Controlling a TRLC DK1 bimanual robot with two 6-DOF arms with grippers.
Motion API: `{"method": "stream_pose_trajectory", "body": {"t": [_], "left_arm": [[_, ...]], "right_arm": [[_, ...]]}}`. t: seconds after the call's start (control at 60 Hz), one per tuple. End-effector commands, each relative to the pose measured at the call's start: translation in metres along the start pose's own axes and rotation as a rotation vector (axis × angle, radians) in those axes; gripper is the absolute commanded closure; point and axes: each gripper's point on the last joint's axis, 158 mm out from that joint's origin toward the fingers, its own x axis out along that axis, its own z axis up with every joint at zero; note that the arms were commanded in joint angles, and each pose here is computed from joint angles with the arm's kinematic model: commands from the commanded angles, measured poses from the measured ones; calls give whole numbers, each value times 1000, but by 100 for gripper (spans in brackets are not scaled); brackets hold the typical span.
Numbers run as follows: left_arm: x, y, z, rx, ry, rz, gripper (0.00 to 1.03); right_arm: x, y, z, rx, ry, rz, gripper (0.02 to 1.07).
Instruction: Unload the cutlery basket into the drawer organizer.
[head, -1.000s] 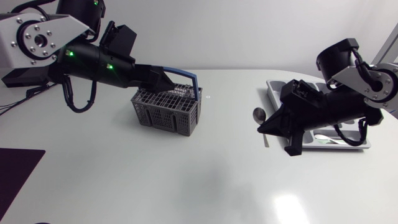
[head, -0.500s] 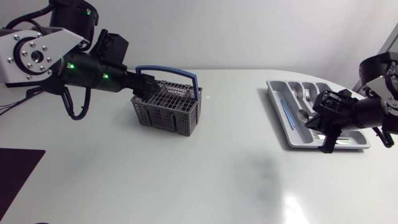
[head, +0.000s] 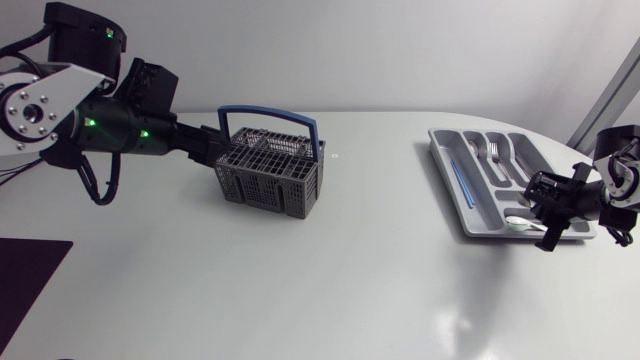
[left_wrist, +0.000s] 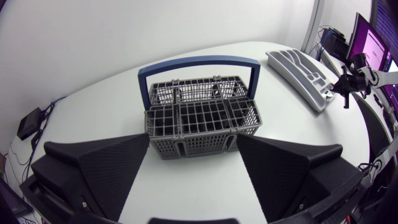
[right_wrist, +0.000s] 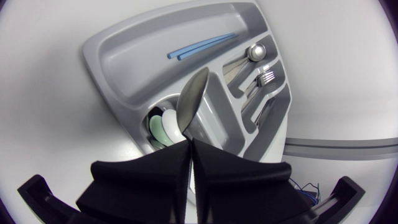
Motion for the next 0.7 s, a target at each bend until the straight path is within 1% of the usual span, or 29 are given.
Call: {"method": "stream_pose_trajectory", "body": {"t": [0.0, 0.033, 0.083, 0.117, 0.217, 0.317, 0.483, 0.517, 0.567, 0.617, 0.683], "left_arm": [[-2, 5, -12, 31, 9, 20, 5], [-3, 6, -13, 32, 6, 25, 5], [-5, 9, -13, 34, 0, 36, 5], [-6, 9, -14, 33, -1, 37, 5], [-8, 10, -17, 28, -1, 39, 5], [-7, 9, -21, 22, -3, 40, 5], [-9, 11, -25, 21, -11, 46, 5], [-9, 11, -25, 23, -13, 46, 5], [-11, 12, -26, 22, -14, 50, 5], [-12, 13, -26, 22, -17, 52, 5], [-16, 15, -26, 21, -24, 58, 5]], "right_arm": [[11, 5, -13, -26, 31, 6, 101], [15, 2, -17, -31, 44, -11, 100], [17, 0, -22, -30, 57, -23, 95], [19, -1, -26, -28, 68, -27, 94], [22, -3, -35, -30, 90, -42, 82], [24, -3, -42, -29, 98, -48, 60], [21, -7, -47, -17, 101, -61, 31], [19, -9, -46, -15, 97, -69, 22], [13, -11, -44, -13, 86, -78, 5], [6, -14, -39, -9, 66, -95, 6], [-6, -25, -32, 38, 33, -131, 6]]}}
